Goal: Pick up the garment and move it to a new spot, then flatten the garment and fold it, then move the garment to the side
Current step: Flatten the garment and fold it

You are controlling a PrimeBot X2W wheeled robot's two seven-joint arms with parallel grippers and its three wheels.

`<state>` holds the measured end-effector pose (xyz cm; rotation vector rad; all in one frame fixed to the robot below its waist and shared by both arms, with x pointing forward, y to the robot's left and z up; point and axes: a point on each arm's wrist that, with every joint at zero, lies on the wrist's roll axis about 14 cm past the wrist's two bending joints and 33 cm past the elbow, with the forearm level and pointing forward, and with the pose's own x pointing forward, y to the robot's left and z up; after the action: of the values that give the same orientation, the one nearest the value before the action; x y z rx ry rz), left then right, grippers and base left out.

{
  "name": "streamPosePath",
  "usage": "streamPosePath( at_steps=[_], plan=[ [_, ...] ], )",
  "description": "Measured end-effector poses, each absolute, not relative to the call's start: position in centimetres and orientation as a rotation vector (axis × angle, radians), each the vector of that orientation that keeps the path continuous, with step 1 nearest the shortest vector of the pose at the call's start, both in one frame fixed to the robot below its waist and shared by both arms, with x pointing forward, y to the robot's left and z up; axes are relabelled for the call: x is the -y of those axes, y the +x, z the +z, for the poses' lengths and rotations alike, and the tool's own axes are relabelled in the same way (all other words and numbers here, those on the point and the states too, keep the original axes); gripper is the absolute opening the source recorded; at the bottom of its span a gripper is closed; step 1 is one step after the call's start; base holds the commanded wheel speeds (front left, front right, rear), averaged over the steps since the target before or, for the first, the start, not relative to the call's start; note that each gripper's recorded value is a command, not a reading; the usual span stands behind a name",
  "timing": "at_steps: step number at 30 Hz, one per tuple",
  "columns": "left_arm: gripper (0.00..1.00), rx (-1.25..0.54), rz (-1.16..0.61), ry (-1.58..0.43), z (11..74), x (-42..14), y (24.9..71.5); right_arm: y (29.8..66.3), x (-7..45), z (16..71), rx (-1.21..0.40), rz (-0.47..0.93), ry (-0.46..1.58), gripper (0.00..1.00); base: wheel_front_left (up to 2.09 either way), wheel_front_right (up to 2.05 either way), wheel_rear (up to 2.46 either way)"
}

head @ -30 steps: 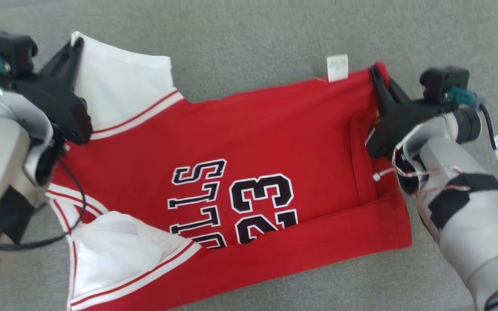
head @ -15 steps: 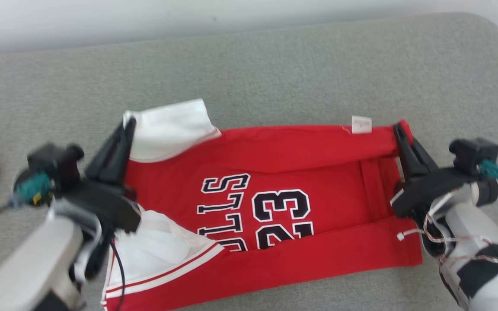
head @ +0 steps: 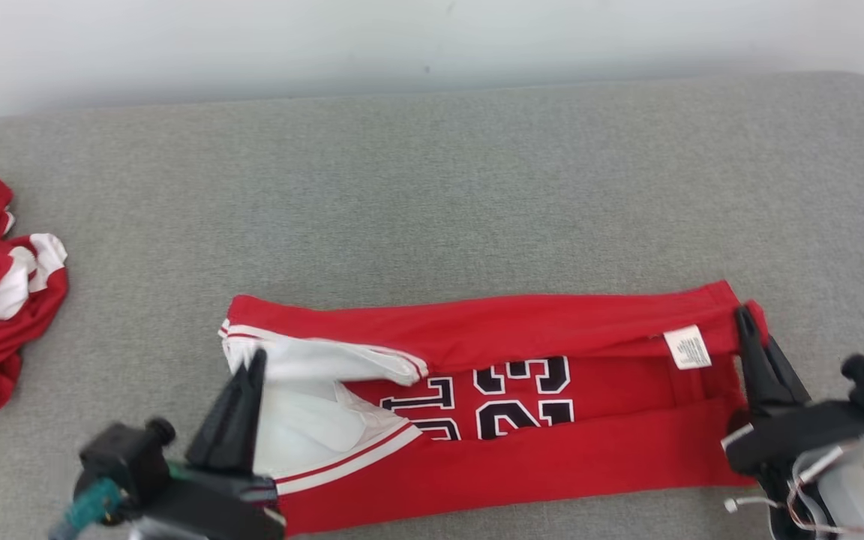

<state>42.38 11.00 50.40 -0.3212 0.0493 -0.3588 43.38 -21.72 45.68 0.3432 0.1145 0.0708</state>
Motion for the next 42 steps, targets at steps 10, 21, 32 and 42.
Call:
streamPosePath(
  at_steps=[10, 21, 32, 42],
  plan=[
    [0.0, -0.128, -0.246, -0.383, 46.9, -11.9, 38.8, 39.5, 22.4, 43.4, -0.177, 0.037, 0.356, 0.0, 0.0, 0.0, 0.0],
    [1.0, -0.078, -0.142, -0.343, 47.0, -14.4, 38.5, 38.8, 22.9, 44.1, -0.169, 0.04, 0.315, 1.0, 0.0, 0.0, 0.0],
    [1.0, 0.084, -0.049, -0.205, 50.9, -18.0, 38.8, 38.8, 24.2, 43.1, -0.267, 0.019, 0.26, 1.0, 0.0, 0.0, 0.0],
    [1.0, 0.12, 0.003, -0.126, 51.7, -20.1, 38.0, 38.8, 23.0, 39.7, -0.434, 0.03, 0.262, 1.0, 0.0, 0.0, 0.0]
  ],
)
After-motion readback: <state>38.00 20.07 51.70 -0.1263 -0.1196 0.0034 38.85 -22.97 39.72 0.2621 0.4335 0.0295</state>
